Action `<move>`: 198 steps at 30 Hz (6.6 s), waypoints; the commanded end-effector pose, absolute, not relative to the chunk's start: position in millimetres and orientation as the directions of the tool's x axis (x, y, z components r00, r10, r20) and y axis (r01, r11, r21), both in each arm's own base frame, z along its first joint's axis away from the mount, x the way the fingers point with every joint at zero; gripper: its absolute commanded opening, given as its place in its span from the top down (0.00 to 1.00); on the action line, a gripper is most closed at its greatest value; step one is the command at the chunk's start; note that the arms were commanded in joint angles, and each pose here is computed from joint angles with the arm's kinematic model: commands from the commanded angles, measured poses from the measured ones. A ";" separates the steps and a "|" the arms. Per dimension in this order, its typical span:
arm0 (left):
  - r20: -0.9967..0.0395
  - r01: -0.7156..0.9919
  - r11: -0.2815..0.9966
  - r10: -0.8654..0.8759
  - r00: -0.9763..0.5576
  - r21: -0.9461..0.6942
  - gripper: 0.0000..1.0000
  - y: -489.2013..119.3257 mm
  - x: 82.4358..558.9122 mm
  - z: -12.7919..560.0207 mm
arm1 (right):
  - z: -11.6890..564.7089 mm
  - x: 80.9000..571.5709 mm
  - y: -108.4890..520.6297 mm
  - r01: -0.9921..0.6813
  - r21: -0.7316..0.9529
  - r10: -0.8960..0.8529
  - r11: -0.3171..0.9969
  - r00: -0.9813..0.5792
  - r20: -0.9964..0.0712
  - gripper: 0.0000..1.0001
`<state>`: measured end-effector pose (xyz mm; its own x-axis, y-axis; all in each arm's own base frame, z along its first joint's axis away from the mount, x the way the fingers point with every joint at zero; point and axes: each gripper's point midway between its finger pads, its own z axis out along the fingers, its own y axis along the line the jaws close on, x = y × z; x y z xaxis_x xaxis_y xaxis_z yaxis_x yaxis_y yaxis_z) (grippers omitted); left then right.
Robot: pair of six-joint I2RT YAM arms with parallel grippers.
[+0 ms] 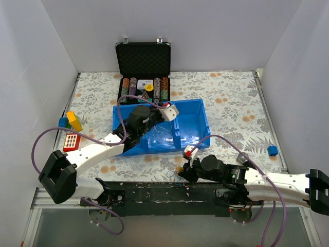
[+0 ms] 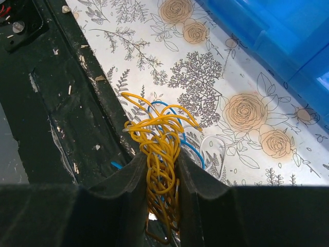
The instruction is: Untangle the cables
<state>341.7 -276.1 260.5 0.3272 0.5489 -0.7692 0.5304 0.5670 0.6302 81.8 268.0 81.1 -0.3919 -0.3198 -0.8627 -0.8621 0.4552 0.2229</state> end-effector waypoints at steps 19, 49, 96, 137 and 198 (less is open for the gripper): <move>-0.863 0.881 0.279 0.450 0.231 0.382 0.02 -285.1 237.0 257.0 | 154.1 100.0 286.9 -0.861 0.218 -0.139 0.459 -0.312 -0.940 0.59; -0.882 0.984 -0.179 0.460 0.101 0.019 0.71 -296.2 118.8 192.0 | 191.2 98.9 312.3 -0.897 0.207 -0.097 0.390 -0.263 -0.960 0.62; -0.916 0.976 -0.102 0.338 0.217 0.193 1.00 -292.0 126.6 297.6 | 256.5 125.1 306.6 -0.880 0.059 -0.046 0.471 -0.091 -0.995 0.27; -0.908 0.915 0.012 -0.116 0.403 0.404 1.00 -300.5 115.1 555.6 | 125.8 109.7 289.4 -0.846 0.154 -0.247 0.510 -0.316 -0.916 0.50; -0.582 0.678 0.404 -0.349 0.735 0.614 1.00 -260.6 118.7 709.1 | 99.7 94.0 305.8 -0.881 0.204 -0.276 0.428 -0.342 -0.898 0.70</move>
